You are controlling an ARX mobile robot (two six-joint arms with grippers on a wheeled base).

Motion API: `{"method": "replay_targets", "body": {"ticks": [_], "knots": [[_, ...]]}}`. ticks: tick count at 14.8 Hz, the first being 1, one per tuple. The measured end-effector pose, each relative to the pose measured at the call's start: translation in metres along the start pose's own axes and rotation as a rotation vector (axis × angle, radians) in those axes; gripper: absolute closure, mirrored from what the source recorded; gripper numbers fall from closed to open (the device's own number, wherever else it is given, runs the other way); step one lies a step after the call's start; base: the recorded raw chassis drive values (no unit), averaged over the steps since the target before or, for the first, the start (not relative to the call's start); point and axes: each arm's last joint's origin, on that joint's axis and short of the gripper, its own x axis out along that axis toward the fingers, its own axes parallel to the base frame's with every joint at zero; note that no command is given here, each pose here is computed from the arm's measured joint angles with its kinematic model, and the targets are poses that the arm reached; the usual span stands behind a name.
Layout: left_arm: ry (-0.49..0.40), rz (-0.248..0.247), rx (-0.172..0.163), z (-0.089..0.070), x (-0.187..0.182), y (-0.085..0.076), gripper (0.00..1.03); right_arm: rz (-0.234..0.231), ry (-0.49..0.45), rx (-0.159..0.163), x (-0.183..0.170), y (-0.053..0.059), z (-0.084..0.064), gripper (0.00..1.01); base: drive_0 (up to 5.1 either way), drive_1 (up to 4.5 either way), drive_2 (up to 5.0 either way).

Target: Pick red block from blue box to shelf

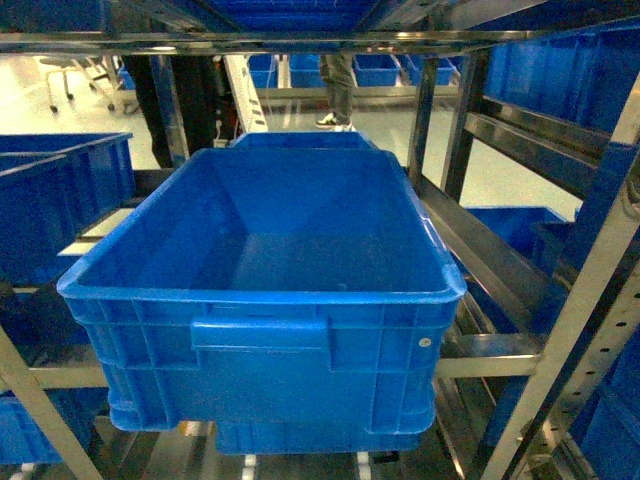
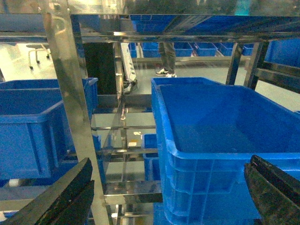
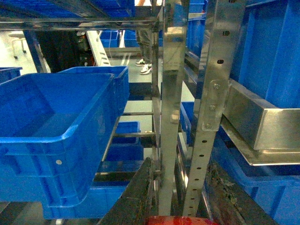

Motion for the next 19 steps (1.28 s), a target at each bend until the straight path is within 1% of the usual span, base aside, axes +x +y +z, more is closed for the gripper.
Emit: {"method": "replay_targets", "body": {"ticks": [7,19], "knots": [[0.000,0.000,0.000,0.0000,0.0000,-0.0001,0.05,0.000,0.000,0.000,0.0000,0.0000,0.0000,0.73,2.0,1.97,2.0],[0.000,-0.001,0.000,0.0000,0.0000,-0.0001,0.05,0.000,0.000,0.000,0.0000,0.0000,0.0000,0.73,0.0,0.00,0.0]]}}
